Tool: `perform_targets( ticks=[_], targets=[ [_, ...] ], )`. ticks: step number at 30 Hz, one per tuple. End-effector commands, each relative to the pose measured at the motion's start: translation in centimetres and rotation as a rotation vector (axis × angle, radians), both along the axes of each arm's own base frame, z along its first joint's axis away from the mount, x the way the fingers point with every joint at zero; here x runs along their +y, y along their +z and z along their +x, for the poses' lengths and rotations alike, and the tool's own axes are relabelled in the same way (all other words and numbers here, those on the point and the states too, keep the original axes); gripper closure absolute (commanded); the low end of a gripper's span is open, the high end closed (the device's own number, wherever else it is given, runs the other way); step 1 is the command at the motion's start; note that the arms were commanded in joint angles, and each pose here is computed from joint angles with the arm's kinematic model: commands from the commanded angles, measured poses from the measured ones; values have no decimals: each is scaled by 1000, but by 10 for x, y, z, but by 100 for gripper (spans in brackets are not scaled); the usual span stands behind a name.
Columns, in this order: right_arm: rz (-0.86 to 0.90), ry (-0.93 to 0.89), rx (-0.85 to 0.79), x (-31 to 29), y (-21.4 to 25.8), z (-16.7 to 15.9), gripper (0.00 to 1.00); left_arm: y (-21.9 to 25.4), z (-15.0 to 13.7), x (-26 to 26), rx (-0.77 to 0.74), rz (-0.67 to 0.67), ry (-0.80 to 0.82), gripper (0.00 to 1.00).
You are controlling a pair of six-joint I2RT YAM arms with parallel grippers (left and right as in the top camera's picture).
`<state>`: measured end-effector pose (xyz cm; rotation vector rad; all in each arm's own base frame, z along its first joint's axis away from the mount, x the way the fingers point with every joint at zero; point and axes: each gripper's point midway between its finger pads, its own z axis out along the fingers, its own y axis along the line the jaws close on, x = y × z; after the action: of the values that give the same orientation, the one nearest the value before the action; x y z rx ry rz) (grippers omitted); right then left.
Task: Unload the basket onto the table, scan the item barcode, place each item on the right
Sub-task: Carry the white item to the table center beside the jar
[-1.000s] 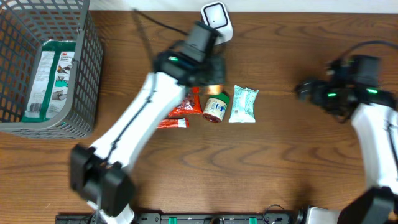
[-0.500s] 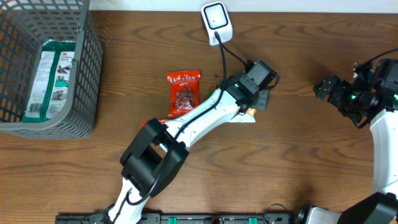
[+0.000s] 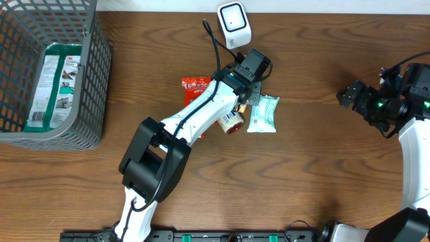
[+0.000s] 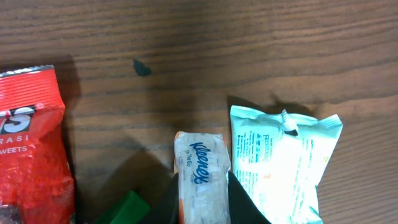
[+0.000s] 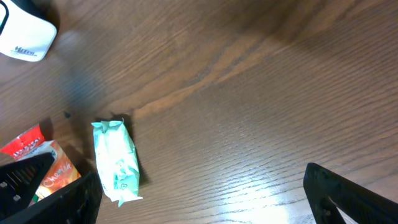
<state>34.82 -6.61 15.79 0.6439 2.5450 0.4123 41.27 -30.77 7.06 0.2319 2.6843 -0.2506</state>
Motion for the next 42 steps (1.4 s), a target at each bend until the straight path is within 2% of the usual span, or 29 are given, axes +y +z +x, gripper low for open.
perform_targets(
  ticks=[1,11,17,26,27,29,31,32,33,36,42],
  targets=[
    [12,-2,10,3,-3,-1,1,6,-1,1,-15,20,-27,92],
    [14,-2,15,3,-4,-2,1,-20,-20,10,71,13,97,92],
    [14,-2,15,3,-4,-2,1,-26,-19,21,50,62,125,92],
    [14,-1,15,4,-4,-2,1,-35,-24,21,83,30,226,91],
    [13,-1,15,3,-4,-2,1,-36,-24,21,84,31,226,86],
    [14,-1,15,4,-4,-2,1,-38,-25,21,90,31,223,83],
    [13,-1,15,3,-4,-2,1,-40,-27,19,100,27,217,72],
    [14,-1,15,3,-4,-2,1,-40,-27,19,100,28,217,57],
    [14,-1,15,3,-4,-2,1,-40,-27,19,99,28,217,50],
    [13,-1,15,3,-4,-2,1,-36,-22,15,74,22,184,38],
    [10,-3,16,3,-4,-2,1,-18,-8,5,11,22,99,32]
  ],
)
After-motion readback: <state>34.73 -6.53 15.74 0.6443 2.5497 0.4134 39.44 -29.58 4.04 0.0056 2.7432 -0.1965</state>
